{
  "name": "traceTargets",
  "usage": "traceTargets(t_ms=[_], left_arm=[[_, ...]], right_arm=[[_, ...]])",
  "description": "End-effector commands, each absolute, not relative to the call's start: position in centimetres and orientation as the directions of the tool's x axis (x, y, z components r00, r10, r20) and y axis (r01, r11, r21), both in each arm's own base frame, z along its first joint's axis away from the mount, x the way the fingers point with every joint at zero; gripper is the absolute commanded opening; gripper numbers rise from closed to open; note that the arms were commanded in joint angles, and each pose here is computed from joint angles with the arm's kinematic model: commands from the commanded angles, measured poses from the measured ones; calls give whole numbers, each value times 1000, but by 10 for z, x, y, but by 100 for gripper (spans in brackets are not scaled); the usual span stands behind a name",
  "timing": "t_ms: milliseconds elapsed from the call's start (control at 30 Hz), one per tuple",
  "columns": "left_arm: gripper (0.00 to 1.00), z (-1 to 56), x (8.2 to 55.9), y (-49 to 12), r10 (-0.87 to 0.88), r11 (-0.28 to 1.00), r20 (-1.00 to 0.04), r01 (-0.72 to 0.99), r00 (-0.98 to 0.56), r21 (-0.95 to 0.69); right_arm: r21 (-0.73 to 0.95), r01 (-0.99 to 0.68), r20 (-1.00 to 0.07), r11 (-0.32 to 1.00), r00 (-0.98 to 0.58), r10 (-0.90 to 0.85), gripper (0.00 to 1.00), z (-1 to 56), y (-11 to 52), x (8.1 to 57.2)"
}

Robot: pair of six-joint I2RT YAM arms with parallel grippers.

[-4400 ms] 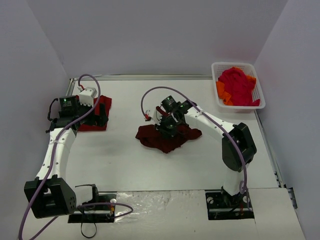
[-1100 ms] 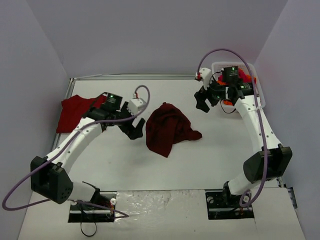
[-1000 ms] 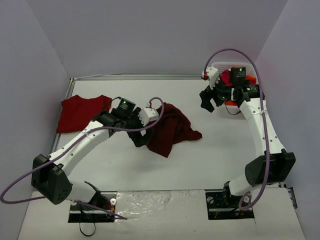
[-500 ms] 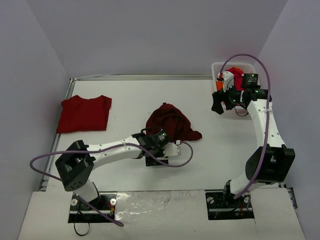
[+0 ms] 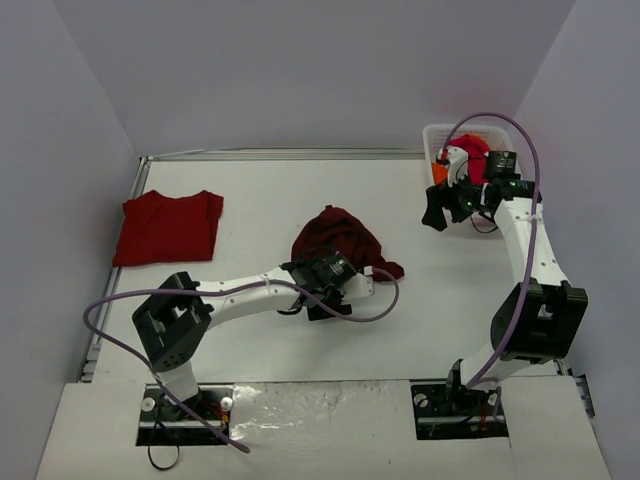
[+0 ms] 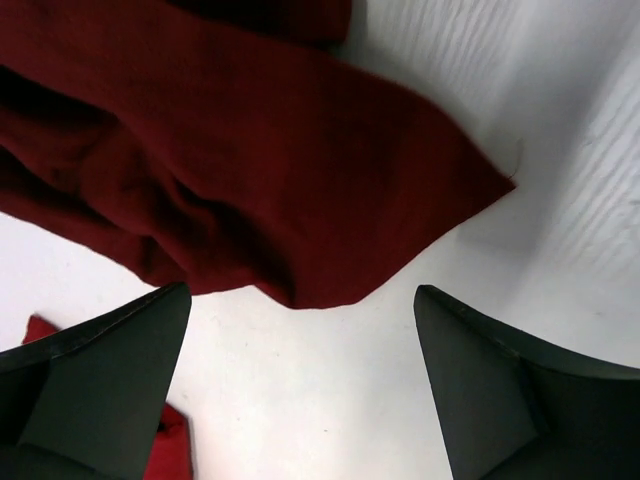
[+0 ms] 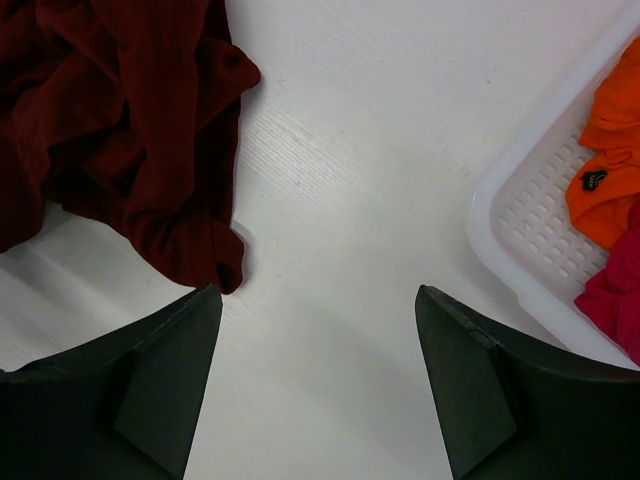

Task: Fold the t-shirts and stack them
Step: Flatten out the tshirt

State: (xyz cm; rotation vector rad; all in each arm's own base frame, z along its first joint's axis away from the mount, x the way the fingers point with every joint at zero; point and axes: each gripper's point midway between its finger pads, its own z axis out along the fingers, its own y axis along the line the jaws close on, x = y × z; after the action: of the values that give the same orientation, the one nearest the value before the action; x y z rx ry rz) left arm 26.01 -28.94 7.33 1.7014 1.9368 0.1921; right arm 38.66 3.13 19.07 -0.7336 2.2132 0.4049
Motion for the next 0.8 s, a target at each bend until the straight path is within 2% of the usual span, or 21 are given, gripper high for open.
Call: traceTargets(t_ms=[0,167,367,467,533,767], left_arm=[[94,95,246,-313,912,236,-401,906,-83,351],[97,92,218,-329,892,207,-439,961,-109,183],[100,72,199,-335,898,159,-424,985,-116,66],[100,63,195,-335,904,147,-411,988,-118,41],[95,59,193,-334,907,145,-404,989,-119,34],[95,50,206,-331,918,167,-378,982,-120,93]], right_arm=[[79,-632,-750,771,-547,-371,74,184,33,387],[96,-625,-739,774,-566,-365,74,173,32,387],[100,-622,-735,776,-572,-364,74,170,31,386],[99,-619,-732,779,-575,-364,74,168,29,386],[101,-621,-730,777,-577,-366,74,166,30,386],[111,-630,-725,769,-581,-371,74,159,31,383]])
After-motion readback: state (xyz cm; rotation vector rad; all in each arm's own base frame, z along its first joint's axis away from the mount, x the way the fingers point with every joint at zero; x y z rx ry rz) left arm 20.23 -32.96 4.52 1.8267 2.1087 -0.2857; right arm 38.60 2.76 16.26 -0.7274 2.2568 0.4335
